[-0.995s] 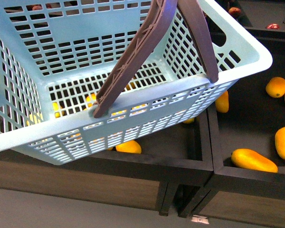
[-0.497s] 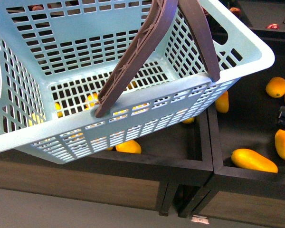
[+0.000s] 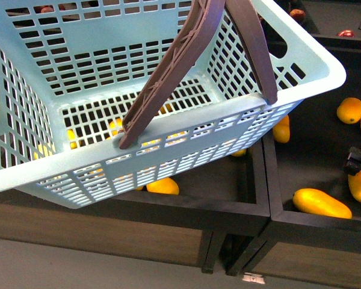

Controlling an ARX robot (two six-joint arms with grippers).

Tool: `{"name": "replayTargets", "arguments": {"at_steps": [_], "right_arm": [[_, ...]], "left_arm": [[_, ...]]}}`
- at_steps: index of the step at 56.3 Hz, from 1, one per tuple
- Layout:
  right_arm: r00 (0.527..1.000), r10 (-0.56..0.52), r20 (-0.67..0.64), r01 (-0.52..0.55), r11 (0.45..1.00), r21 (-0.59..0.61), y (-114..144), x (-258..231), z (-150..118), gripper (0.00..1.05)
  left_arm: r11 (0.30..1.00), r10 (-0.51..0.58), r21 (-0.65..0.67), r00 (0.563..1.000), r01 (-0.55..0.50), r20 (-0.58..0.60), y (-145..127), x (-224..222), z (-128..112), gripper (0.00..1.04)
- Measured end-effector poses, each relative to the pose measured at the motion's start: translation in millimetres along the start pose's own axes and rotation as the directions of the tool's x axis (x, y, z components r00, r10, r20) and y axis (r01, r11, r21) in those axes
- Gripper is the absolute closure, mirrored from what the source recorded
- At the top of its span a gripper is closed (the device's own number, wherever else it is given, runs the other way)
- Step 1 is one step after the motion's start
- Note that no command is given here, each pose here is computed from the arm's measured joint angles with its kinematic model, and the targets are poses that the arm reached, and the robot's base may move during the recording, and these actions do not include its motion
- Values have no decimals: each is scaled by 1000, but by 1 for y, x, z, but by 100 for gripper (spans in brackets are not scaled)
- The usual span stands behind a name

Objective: Pick mango and avocado into basket

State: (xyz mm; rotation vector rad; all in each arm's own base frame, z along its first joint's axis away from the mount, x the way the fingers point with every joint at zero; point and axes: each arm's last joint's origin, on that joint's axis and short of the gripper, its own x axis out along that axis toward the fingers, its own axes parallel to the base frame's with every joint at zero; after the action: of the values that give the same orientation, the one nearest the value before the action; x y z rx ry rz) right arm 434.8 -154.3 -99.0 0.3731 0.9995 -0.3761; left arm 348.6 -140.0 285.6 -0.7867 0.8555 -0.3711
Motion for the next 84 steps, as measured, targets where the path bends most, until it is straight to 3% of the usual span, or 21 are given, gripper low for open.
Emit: {"name": "replayTargets", "arguments": {"at_steps": [2,12,27,44,59,70,78,84], "right_arm": [[1000,0,-2,0,1000,3,0,0,0,8],[1000,11,-12,-11,999,38,-1,2,0,38],[999,48,1,-48,996,76,-9,-15,-10,41],[961,209,182,-215,976,16,-3,-103,13,41],[829,423,366,-414,904,-106,27,-223,38,41],[668,588,457,-547,804,-234,78,-308,45,41],[589,672,450,-606,735,-305,114,-335,38,41],[566,710,420,-626,701,-342,141,-342,26,41]], "left_arm": [[1000,0,0,1000,0,0,0,0,0,99],[1000,0,0,1000,0,0,0,0,0,99],[1000,0,0,1000,0,0,0,0,0,99],[1000,0,0,1000,0,0,0,0,0,99],[1000,0,0,1000,0,0,0,0,0,99],[1000,0,0,1000,0,0,0,0,0,99],[1000,0,0,1000,0,0,0,0,0,99],[1000,-1,0,1000,1,-1,0,0,0,99]]}}
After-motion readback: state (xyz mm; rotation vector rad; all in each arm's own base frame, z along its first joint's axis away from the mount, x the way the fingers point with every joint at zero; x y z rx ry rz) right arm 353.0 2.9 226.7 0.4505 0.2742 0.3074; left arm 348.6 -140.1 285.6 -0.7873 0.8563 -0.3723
